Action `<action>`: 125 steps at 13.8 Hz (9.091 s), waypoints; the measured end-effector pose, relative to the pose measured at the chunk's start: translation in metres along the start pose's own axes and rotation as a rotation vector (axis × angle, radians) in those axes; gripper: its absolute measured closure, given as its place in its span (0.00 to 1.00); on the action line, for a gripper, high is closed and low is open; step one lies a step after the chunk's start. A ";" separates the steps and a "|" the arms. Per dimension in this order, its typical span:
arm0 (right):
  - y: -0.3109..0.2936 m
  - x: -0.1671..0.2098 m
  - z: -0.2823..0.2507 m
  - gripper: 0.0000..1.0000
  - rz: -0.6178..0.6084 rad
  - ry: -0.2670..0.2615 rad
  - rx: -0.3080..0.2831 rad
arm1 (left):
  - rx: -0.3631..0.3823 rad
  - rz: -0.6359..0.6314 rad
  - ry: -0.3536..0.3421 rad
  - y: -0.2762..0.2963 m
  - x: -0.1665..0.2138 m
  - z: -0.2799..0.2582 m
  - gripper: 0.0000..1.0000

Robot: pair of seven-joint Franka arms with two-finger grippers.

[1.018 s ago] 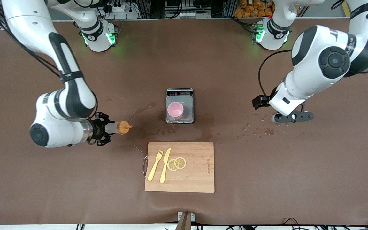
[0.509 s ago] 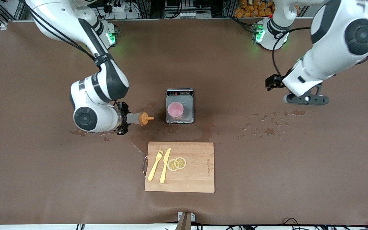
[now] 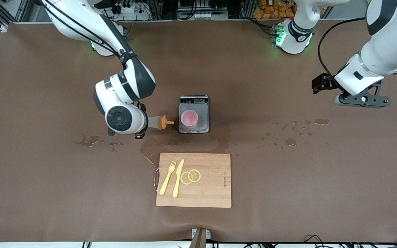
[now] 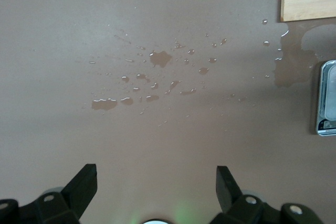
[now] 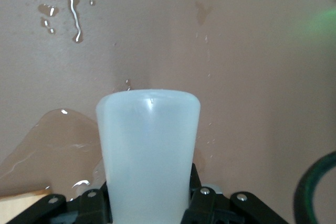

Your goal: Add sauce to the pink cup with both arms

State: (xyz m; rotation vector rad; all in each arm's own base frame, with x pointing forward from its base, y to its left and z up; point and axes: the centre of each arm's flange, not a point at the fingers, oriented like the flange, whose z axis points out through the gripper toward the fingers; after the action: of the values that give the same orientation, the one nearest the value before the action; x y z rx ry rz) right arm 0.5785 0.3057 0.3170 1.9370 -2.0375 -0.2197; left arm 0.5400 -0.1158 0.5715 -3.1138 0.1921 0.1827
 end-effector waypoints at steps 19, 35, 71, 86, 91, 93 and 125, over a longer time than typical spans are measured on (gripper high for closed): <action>0.010 -0.032 0.017 0.60 0.045 0.269 -0.087 | 0.010 -0.008 0.057 -0.022 -0.014 -0.040 0.00; -0.040 0.077 -0.034 0.60 -0.216 -0.139 -0.177 | 0.003 -0.122 0.080 -0.023 -0.011 -0.042 0.00; -0.096 0.495 0.257 0.49 -0.508 -1.311 0.138 | -0.006 -0.096 0.144 -0.017 0.001 -0.046 0.00; -0.095 0.522 0.054 0.00 -0.669 -0.978 0.059 | -0.014 -0.101 0.153 -0.020 0.002 -0.047 0.00; -0.072 0.448 -0.072 0.00 -0.831 -0.699 0.070 | -0.014 -0.104 0.153 -0.022 0.002 -0.046 0.00; -0.053 0.405 -0.119 0.00 -0.904 -0.581 0.067 | -0.015 -0.104 0.153 -0.021 0.002 -0.046 0.00; 0.079 0.328 -0.226 0.00 -1.517 0.246 0.370 | -0.015 -0.104 0.153 -0.022 0.002 -0.046 0.00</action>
State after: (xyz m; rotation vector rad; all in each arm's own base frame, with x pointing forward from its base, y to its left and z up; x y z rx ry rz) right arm 0.5695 0.0105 0.5954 3.0858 -0.1067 0.0934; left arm 0.5504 -0.0956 0.6172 -3.1428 0.0297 -0.0555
